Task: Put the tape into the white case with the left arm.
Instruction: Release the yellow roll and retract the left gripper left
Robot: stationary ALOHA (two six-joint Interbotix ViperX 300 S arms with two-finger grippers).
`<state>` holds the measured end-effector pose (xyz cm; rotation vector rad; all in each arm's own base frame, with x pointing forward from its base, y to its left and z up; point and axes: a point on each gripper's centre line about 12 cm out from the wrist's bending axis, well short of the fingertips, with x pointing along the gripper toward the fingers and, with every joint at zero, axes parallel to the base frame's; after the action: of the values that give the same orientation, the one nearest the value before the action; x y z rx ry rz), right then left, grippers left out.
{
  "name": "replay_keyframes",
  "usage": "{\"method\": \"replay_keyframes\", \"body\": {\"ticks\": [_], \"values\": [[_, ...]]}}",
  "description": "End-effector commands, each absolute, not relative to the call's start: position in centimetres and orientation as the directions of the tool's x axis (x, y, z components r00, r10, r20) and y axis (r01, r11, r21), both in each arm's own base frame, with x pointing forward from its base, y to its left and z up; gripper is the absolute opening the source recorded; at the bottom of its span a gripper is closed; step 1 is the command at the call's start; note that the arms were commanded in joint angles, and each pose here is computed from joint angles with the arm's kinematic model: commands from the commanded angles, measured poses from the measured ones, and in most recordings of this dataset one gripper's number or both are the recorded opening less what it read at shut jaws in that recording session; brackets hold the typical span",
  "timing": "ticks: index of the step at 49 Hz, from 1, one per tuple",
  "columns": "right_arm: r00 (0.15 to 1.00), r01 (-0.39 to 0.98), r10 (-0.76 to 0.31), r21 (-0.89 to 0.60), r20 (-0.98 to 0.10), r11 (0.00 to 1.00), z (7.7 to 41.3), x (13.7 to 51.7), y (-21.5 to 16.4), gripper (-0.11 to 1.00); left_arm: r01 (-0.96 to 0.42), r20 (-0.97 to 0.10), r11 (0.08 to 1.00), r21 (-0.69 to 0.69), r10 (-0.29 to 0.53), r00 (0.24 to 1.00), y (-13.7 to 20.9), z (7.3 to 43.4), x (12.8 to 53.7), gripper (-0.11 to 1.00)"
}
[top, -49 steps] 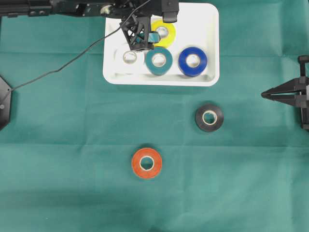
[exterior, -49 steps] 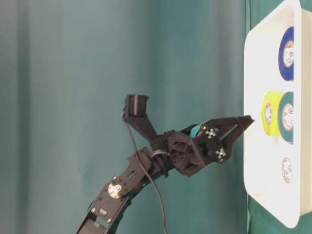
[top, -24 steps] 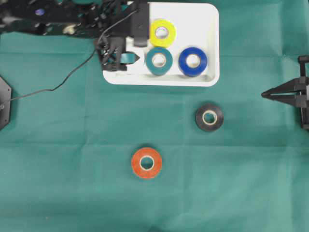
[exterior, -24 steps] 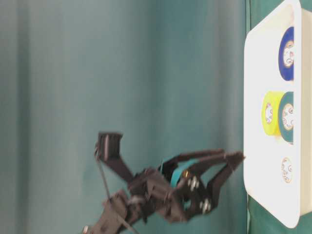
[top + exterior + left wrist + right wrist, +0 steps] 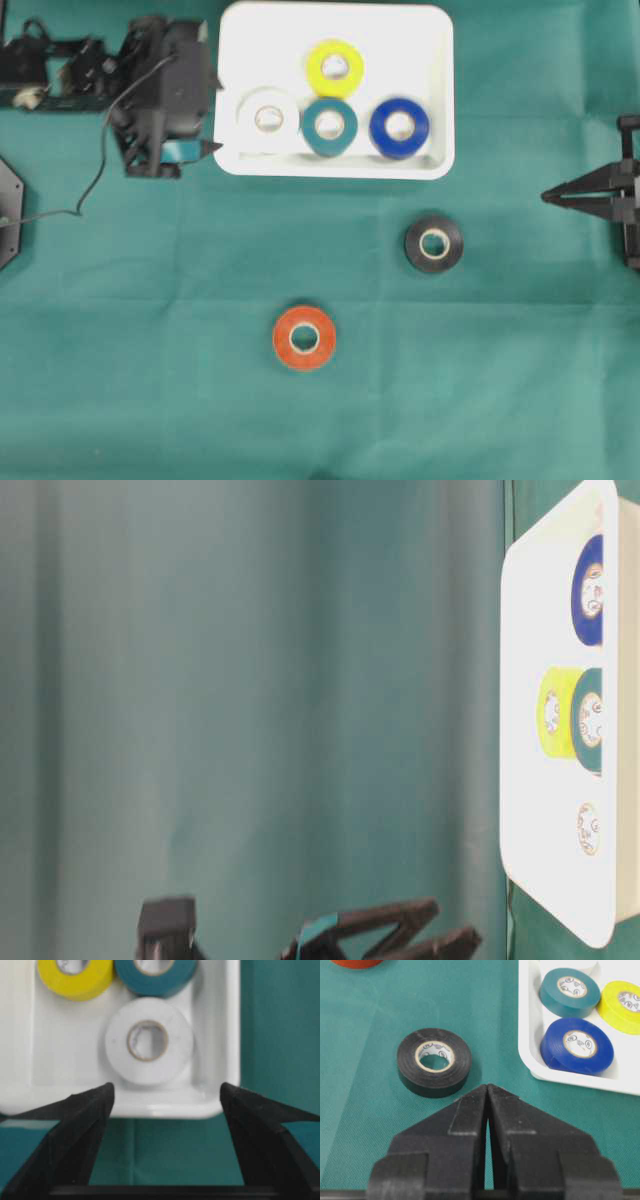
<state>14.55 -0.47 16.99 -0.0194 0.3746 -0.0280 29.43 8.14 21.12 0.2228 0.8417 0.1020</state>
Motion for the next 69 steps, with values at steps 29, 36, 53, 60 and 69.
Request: {"method": "replay_keyframes", "body": {"ticks": [29, 36, 53, 60, 69], "values": [[0.936, 0.025, -0.032, -0.024, -0.351, 0.999, 17.5, 14.8, -0.5, -0.09, -0.047, -0.651, 0.98, 0.194, 0.165, 0.741, 5.0, 21.2, 21.8, 0.85], [0.936, 0.024, -0.031, -0.024, -0.351, 0.999, 17.5, 14.8, -0.5, -0.09, -0.037, -0.635, 0.98, 0.195, 0.155, 0.756, 4.5, 21.2, 21.0, 0.86], [0.936, 0.024, -0.031, -0.024, -0.351, 0.999, 17.5, 14.8, -0.5, -0.09, 0.012, -0.618, 0.99, 0.144, 0.08, 0.782, 2.2, 21.3, 20.4, 0.85], [0.936, 0.024, -0.031, -0.024, -0.351, 0.999, 17.5, 14.8, -0.5, -0.09, 0.069, -0.615, 0.991, 0.114, 0.016, 0.788, 0.6, 21.1, 20.2, 0.85], [0.936, 0.024, -0.031, -0.024, -0.351, 0.999, 17.5, 14.8, -0.5, -0.09, 0.15, -0.594, 0.983, 0.104, -0.059, 0.802, -1.3, 21.5, 19.5, 0.85]]}}
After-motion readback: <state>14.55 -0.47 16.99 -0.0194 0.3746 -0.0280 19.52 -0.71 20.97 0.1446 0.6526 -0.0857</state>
